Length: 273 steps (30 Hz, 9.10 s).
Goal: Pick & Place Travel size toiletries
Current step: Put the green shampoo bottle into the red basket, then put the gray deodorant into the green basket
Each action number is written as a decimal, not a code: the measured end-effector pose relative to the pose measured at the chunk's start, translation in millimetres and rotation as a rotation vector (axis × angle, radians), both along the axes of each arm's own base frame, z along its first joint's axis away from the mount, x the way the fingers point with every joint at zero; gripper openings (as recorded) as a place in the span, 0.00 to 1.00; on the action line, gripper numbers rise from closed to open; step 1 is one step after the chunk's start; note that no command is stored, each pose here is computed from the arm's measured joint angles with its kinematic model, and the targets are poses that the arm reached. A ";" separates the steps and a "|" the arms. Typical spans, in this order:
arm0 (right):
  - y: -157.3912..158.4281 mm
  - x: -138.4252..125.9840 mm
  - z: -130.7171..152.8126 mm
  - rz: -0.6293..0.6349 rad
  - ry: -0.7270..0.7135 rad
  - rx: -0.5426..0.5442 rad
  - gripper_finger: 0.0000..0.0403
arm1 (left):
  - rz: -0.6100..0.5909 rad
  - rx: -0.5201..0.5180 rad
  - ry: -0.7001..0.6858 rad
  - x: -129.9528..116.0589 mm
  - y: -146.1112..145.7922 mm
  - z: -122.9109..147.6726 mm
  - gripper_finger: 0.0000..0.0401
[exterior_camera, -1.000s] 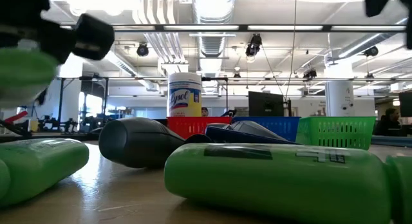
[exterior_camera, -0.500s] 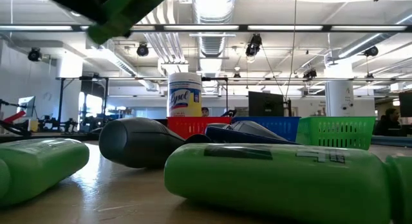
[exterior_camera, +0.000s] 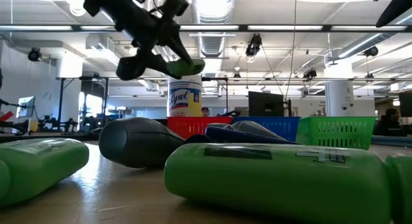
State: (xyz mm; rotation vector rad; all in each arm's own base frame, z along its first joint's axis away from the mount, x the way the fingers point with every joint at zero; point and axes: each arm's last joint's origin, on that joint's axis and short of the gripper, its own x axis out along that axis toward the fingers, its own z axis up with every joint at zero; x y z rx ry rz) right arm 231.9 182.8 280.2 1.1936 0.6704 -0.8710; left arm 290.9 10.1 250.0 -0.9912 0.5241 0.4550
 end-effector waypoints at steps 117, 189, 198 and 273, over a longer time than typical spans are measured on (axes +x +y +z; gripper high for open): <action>10.2 21.7 1.2 0.306 -0.112 -0.029 0.90 | -0.600 0.501 0.490 55.6 -154.7 -23.3 0.52; -59.3 87.1 -38.1 0.210 -0.567 0.165 0.56 | -0.602 1.026 0.152 55.7 -166.9 34.7 0.52; -59.3 87.0 -38.2 0.211 -0.566 0.165 0.42 | -0.620 1.047 0.168 55.7 -164.8 29.9 0.52; -121.3 2.4 -79.1 -0.125 0.401 -0.400 0.49 | -0.578 0.790 0.458 22.6 -156.7 13.2 0.79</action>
